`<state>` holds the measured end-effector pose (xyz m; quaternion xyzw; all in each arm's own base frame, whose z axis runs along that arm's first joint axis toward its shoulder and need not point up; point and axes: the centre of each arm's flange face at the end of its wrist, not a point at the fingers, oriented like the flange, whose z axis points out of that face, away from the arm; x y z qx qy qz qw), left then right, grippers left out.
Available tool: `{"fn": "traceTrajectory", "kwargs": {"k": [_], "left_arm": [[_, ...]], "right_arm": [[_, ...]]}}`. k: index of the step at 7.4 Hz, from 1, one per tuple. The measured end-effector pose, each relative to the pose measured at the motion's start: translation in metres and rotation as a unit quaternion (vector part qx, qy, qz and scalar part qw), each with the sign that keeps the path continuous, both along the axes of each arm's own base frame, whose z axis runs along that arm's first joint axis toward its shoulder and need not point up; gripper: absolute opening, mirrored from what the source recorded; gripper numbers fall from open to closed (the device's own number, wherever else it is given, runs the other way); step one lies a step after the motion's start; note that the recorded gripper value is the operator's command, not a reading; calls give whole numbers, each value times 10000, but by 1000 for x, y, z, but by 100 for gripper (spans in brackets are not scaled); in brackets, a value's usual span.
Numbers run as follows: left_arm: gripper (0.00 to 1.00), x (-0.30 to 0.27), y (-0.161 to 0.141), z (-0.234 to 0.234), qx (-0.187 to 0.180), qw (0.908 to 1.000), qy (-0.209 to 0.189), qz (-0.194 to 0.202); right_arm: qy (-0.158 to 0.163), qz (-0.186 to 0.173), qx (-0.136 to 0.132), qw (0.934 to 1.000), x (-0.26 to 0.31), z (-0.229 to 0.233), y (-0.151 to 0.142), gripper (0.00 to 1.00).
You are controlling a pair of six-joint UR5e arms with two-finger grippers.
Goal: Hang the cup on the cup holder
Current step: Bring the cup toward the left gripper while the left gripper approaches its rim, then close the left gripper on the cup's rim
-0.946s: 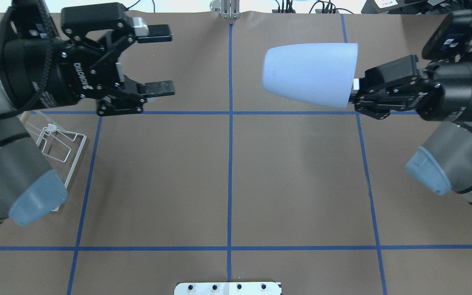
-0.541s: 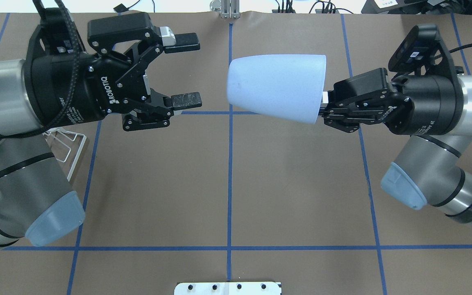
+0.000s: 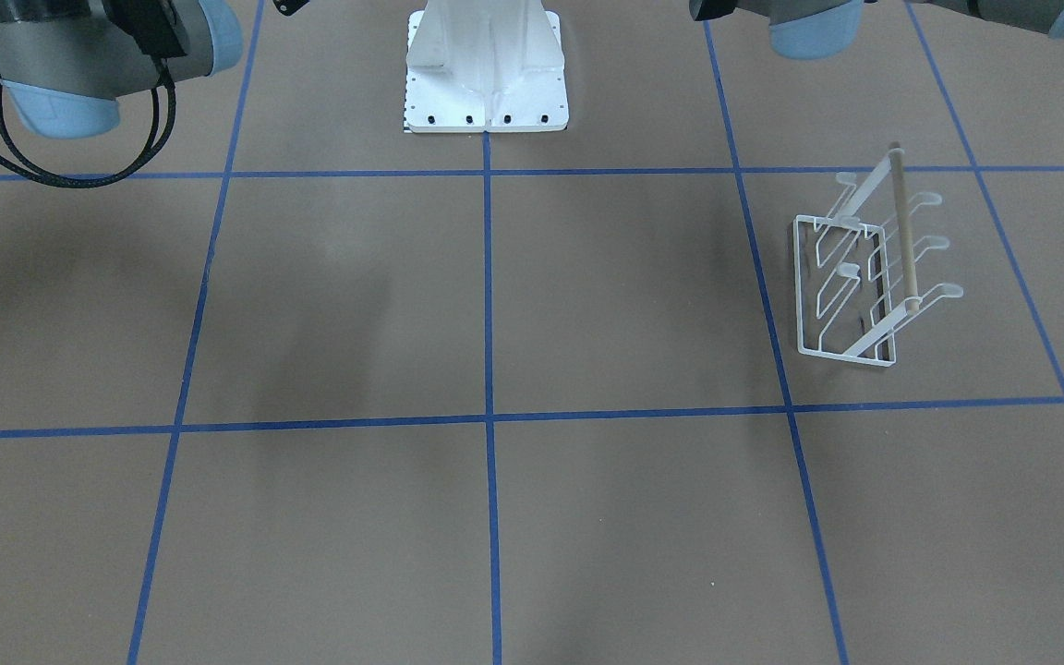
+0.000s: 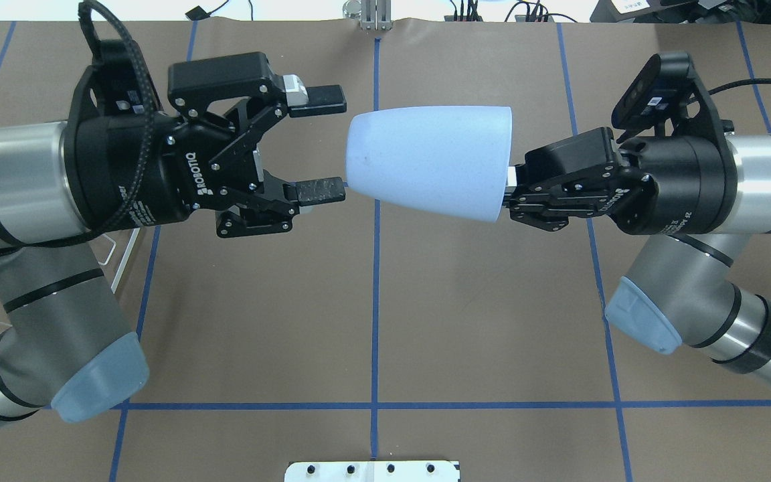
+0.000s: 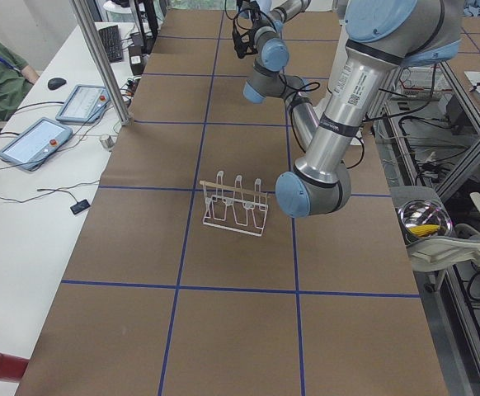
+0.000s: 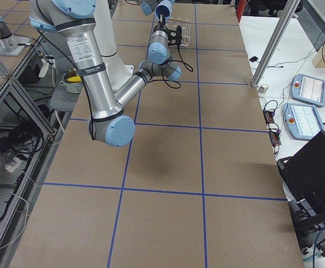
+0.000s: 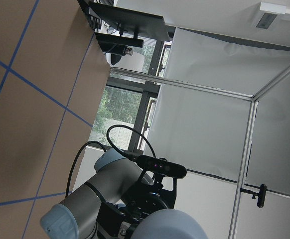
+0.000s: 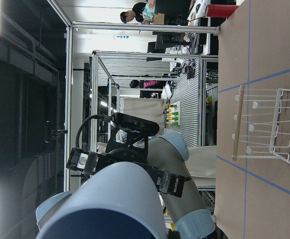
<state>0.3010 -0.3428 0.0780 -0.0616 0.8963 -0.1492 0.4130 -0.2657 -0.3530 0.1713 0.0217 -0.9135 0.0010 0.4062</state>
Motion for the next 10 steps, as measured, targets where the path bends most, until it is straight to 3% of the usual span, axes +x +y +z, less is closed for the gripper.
{"fn": "traceTrajectory", "kwargs": {"k": [10], "left_arm": [[95,17,21,-10,63,9995,108,303]], "right_arm": [[-20,-109,24,9999,-8,6,5,0]]}}
